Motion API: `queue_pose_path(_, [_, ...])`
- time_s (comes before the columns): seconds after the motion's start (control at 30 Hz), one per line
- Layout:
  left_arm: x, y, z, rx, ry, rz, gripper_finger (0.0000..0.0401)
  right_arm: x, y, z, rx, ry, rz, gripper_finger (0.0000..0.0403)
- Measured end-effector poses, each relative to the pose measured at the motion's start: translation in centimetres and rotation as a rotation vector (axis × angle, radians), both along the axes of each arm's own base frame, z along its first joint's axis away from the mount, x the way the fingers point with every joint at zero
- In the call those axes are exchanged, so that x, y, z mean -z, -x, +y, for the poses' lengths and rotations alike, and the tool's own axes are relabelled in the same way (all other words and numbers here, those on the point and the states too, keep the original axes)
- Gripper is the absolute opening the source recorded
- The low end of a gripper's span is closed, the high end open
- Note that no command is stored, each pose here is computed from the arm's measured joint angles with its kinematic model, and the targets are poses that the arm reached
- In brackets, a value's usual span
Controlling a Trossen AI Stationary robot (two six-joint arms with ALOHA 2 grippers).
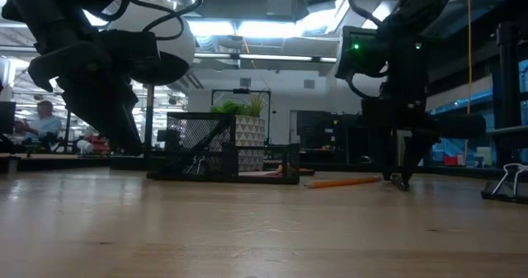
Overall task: Pick and place office supplies into organizer
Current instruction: Put the black pen into the black desk organizer
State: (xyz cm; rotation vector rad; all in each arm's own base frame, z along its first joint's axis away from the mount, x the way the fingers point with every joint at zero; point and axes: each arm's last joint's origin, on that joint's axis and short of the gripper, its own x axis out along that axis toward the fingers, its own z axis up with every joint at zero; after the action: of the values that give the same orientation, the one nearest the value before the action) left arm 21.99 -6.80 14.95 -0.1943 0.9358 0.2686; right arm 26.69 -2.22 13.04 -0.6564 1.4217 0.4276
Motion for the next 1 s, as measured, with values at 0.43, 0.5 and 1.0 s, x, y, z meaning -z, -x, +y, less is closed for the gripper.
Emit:
queue_pose_path(0.43, [0.0,0.0,0.0,0.0,0.0,0.0,0.0097,0.0,-0.1,0.0,-0.189,0.052,0.015,0.0122])
queue_pose_path(0.5, [0.0,0.0,0.0,0.0,0.0,0.0,0.0097,0.0,-0.1,-0.1,-0.185,0.052,0.016,0.0122])
queue_pose_path(1.0, [0.0,0.0,0.0,0.0,0.0,0.0,0.0097,0.1,0.2,-2.4,-0.101,-0.07,0.0,0.0122])
